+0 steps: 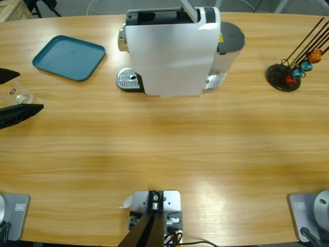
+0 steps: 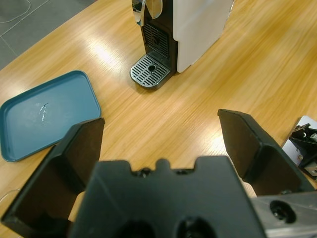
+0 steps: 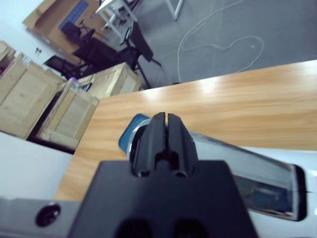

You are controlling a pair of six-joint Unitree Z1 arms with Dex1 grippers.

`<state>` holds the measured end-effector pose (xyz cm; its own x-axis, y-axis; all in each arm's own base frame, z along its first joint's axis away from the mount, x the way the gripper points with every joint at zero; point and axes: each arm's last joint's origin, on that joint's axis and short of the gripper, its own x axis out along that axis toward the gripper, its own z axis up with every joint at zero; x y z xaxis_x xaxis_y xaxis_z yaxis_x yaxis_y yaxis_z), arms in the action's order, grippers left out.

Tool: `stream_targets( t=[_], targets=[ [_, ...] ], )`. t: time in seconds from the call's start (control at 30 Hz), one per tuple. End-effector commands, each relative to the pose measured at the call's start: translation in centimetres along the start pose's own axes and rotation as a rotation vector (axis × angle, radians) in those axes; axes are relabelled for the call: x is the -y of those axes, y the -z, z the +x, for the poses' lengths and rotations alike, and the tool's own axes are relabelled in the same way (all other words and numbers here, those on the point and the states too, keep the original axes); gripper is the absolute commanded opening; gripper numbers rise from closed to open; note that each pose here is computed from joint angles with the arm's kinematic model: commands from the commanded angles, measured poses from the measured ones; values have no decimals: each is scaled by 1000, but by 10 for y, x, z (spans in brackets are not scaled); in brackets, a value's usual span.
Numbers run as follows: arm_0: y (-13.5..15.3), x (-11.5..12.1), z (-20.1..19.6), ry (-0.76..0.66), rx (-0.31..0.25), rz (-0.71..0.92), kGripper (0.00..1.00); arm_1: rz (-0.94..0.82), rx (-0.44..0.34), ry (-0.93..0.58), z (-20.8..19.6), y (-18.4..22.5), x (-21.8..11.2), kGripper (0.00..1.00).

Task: Pour coffee

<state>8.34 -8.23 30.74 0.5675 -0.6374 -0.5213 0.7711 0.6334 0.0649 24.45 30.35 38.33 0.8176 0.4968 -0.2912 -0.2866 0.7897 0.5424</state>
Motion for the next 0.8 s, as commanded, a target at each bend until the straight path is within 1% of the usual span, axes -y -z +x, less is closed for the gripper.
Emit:
stream_targets(
  t=[0.03,0.13,0.23,0.53,0.8],
  targets=[
    [2,1,7,27,-44,-2,1000,-95,-181,15,39,61,1,0],
    [2,1,6,26,-43,-2,1000,-108,-205,36,44,70,5,0],
    [1,1,6,26,-43,-3,1000,-106,-199,22,48,73,6,0],
    [-3,0,9,26,-45,-4,1000,-153,-282,82,67,114,30,0],
    [-3,0,10,24,-48,-5,1000,-192,-324,128,74,130,42,0]
  ],
)
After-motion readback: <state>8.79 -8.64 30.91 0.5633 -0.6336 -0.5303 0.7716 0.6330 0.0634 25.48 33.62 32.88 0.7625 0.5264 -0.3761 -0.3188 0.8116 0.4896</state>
